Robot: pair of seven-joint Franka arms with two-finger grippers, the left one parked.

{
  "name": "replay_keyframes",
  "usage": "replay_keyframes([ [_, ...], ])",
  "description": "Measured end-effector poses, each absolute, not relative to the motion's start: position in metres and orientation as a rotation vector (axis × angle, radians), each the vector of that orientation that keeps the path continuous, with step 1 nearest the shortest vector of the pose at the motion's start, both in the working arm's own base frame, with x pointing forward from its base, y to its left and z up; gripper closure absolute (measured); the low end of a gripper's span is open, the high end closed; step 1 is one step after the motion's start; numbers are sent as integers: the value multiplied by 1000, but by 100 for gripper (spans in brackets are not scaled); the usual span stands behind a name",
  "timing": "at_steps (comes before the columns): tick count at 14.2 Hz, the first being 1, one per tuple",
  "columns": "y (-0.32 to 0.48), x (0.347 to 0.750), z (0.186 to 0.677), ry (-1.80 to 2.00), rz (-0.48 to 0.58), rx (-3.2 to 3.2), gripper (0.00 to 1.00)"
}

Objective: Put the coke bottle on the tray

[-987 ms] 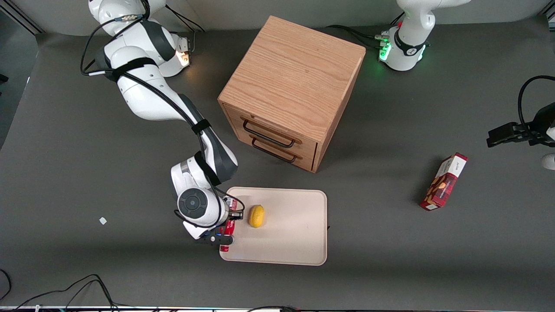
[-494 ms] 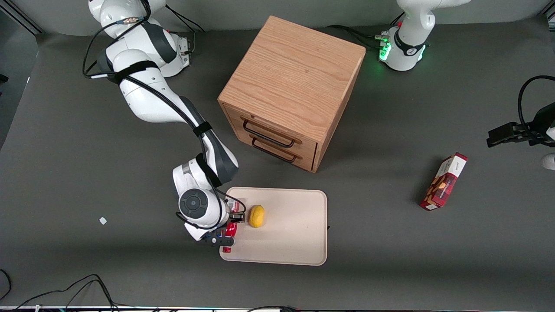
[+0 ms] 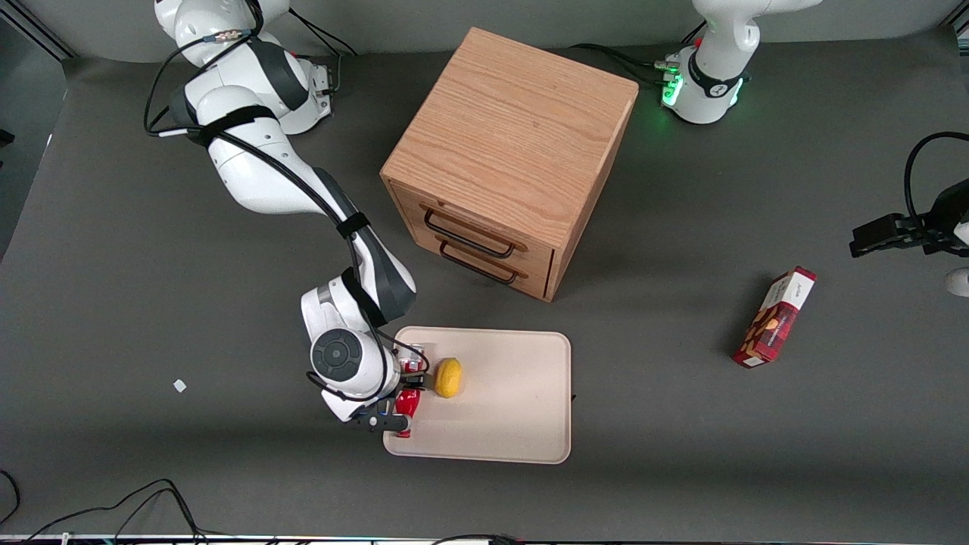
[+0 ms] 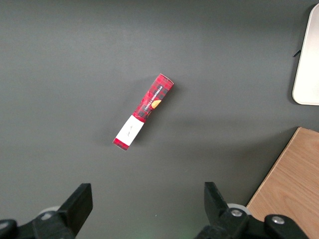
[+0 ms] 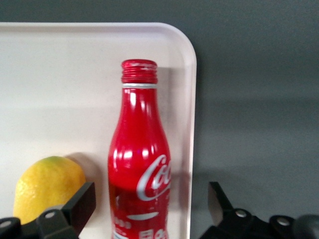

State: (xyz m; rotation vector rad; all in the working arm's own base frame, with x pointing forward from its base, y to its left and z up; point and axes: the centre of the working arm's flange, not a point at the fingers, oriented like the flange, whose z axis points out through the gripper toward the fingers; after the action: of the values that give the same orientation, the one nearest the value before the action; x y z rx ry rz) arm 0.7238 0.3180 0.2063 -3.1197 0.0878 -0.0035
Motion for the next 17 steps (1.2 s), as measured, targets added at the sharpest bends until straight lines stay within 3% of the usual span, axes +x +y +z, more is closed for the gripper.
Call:
replay_keyframes([
  [10, 318, 727, 216, 92, -23, -3114, 0],
  [14, 302, 734, 281, 142, -5, -3096, 0],
  [17, 266, 727, 344, 203, 98, -3109, 0],
])
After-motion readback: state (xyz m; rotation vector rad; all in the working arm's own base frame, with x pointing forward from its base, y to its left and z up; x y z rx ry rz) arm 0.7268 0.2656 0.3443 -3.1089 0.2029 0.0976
